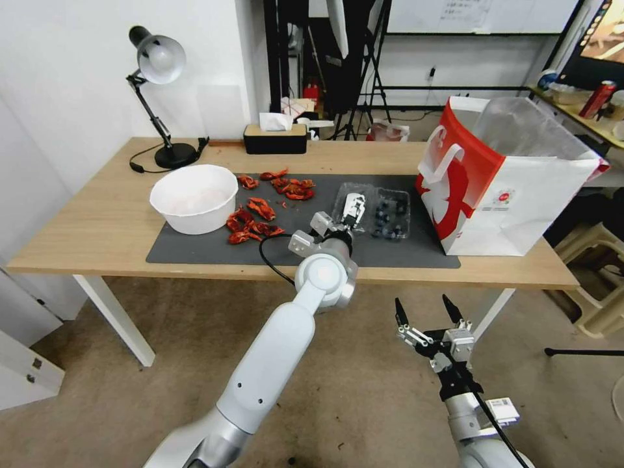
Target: Close the takeout container lid, then place the container into the takeout bag.
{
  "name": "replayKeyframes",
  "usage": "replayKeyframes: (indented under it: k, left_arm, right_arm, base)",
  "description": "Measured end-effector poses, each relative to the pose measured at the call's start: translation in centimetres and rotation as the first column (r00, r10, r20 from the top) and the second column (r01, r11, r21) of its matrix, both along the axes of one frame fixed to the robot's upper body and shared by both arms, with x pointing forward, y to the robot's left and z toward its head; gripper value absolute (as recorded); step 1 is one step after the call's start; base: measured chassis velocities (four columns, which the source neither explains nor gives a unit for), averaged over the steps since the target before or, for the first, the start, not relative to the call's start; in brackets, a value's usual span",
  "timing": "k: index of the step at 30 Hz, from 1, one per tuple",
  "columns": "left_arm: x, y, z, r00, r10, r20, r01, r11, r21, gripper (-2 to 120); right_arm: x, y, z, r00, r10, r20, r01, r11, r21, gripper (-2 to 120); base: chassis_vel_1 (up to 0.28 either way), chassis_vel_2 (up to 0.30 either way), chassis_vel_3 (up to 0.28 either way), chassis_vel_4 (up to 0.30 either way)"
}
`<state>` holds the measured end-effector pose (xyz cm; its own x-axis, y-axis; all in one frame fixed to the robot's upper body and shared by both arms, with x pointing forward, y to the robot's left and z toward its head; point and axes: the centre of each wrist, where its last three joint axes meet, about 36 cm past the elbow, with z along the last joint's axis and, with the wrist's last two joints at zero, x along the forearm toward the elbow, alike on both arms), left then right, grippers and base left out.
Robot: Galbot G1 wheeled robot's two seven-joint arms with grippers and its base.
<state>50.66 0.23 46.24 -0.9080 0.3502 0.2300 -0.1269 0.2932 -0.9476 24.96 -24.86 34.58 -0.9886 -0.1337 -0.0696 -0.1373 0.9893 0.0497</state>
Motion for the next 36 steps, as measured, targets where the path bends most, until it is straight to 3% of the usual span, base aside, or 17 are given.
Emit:
replayKeyframes:
  k: [22,36]
  left_arm:
    - [-0.8,-0.4,1.1,0.993,-0.023,0.116,0.031,0.998,-0.064,100]
    - [-0.9,-1.2,2.1,0.985,-0.058,0.161,0.069,0.995,-0.065,100]
  right_arm:
    - [0.0,0.0,-0.1,1.000,0.000,-0.001,0.000,1.000,-0.004,100]
    - [0.0,-0.1,-0.1,1.000,-0.003,0.001,0.003,1.000,-0.005,100]
  base:
    - [0.000,0.000,0.000,0.000]
    - [0.000,0.000,0.000,0.000]
